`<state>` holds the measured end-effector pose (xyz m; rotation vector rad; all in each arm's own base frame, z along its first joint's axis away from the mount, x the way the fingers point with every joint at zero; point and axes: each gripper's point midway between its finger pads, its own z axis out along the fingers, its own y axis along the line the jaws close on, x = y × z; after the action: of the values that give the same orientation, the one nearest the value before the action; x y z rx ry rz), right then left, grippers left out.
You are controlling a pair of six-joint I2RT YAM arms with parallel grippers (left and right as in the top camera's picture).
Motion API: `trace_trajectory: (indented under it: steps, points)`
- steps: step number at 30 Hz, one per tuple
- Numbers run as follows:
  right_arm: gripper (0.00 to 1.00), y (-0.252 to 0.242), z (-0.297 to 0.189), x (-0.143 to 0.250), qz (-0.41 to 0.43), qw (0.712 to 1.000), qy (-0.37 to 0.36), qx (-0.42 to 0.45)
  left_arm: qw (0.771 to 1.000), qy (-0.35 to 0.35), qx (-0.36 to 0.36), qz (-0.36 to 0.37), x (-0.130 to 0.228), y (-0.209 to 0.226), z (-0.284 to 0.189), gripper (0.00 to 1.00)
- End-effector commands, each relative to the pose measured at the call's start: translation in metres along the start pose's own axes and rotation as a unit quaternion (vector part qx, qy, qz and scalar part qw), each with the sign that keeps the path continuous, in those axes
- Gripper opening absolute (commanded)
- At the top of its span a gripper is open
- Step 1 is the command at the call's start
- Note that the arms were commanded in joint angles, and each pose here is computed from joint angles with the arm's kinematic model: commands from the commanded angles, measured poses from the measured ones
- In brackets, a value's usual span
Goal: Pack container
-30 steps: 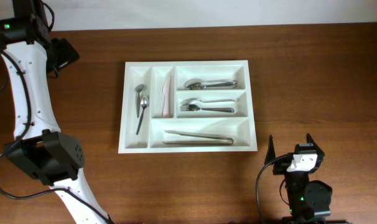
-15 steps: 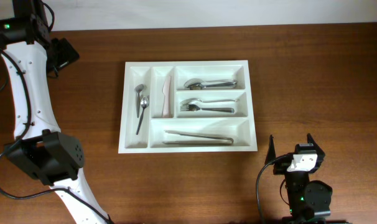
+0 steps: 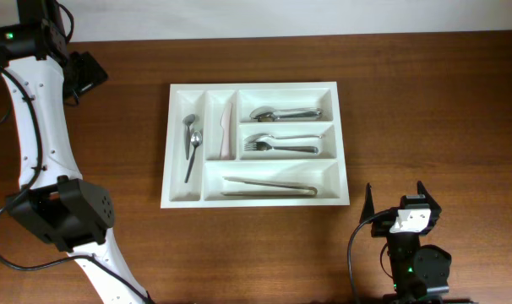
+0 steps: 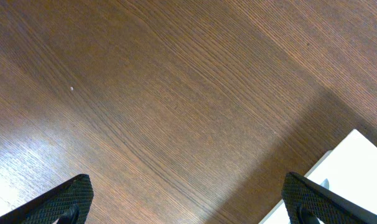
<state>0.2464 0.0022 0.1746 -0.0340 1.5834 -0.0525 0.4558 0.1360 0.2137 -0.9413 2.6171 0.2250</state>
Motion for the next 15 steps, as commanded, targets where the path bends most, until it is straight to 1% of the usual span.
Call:
trace_trajectory:
  steps: [1,15]
  points:
    - [0.99,-0.0018,0.0001,0.003,-0.001,1.0,0.001,0.007,1.0,-0.013,0.002,-0.006,-0.0047,0.0011,-0.0079,0.99]
    - [0.99,-0.0018,0.0001,0.003,-0.001,1.0,0.001,0.007,1.0,-0.009,0.0,0.003,-0.0027,0.0019,-0.0079,0.99]
